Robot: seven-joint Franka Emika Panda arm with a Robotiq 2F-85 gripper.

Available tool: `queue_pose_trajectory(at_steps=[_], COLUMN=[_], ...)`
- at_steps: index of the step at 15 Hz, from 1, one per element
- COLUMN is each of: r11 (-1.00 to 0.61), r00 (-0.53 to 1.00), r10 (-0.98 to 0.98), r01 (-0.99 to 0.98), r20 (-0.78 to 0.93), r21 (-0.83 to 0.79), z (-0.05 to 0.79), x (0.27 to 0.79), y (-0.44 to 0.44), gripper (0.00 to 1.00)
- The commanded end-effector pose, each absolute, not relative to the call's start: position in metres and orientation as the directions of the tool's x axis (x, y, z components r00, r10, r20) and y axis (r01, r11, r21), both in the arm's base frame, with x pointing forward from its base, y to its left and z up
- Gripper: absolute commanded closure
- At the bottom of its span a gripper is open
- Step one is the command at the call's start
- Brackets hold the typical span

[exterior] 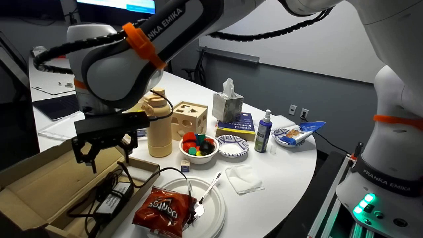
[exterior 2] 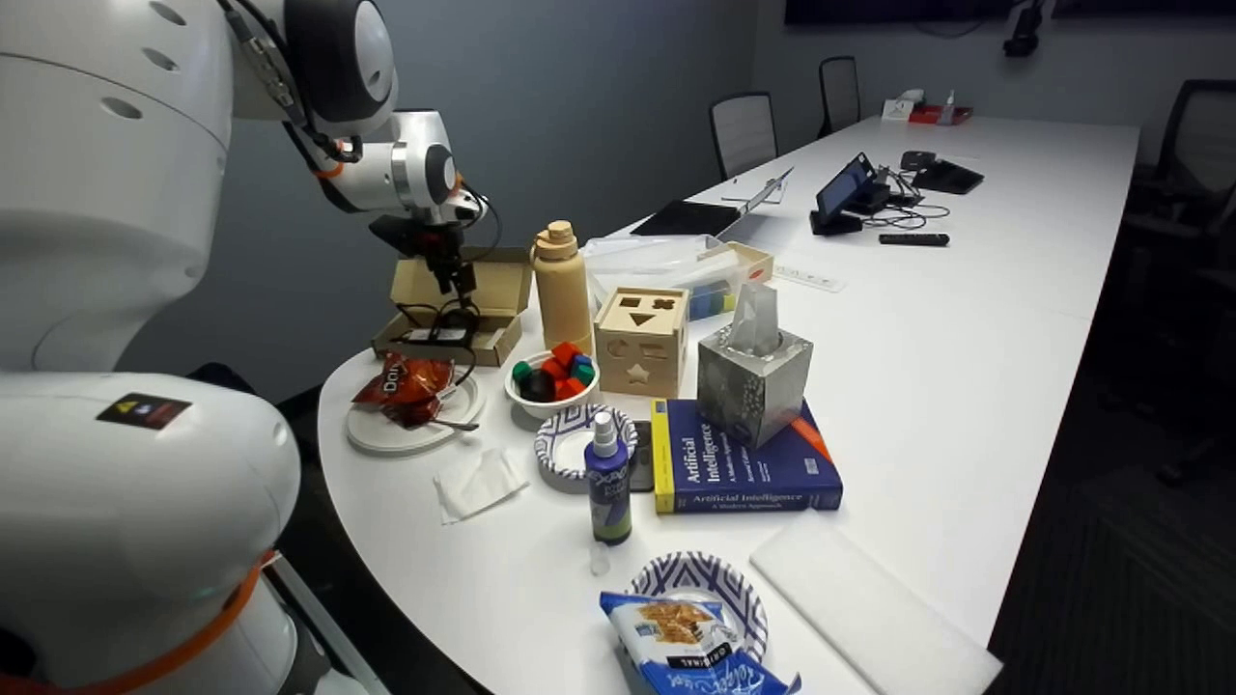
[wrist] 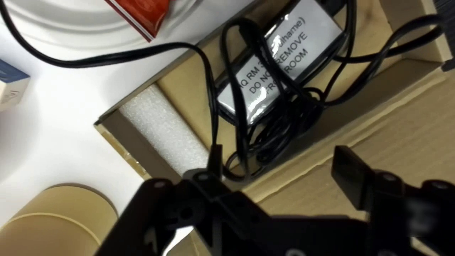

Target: Put the charger inside the box

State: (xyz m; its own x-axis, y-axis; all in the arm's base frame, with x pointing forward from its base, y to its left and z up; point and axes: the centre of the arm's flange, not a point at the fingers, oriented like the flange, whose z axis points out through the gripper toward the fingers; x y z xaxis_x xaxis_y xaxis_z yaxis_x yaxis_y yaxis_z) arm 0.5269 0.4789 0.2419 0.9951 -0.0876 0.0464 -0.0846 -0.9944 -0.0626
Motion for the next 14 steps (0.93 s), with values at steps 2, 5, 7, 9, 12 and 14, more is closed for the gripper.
queue_pose_trajectory(at_steps=[2, 5, 7, 9, 12, 14], r11=[-0.979, -0.953, -0.939, -0.928, -0.881, -0.847], r00=[0.985, 0.966, 0.947, 0.925, 0.876, 0.841], r10=[-0.175, -0.258, -0.321, -0.373, -0.469, -0.525], r01=[-0.174, -0.254, -0.315, -0.37, -0.473, -0.532], r20=[0.005, -0.005, -0.024, -0.068, -0.111, -0.131], r21=[0.107, 0.164, 0.137, 0.051, -0.01, -0.022], z=[0.279, 0.289, 0.288, 0.276, 0.259, 0.25], x=[0.521, 0.51, 0.501, 0.485, 0.471, 0.461], y=[0.466, 0.435, 0.406, 0.373, 0.336, 0.316], gripper=[0.0, 0.0, 0.0, 0.0, 0.0, 0.0])
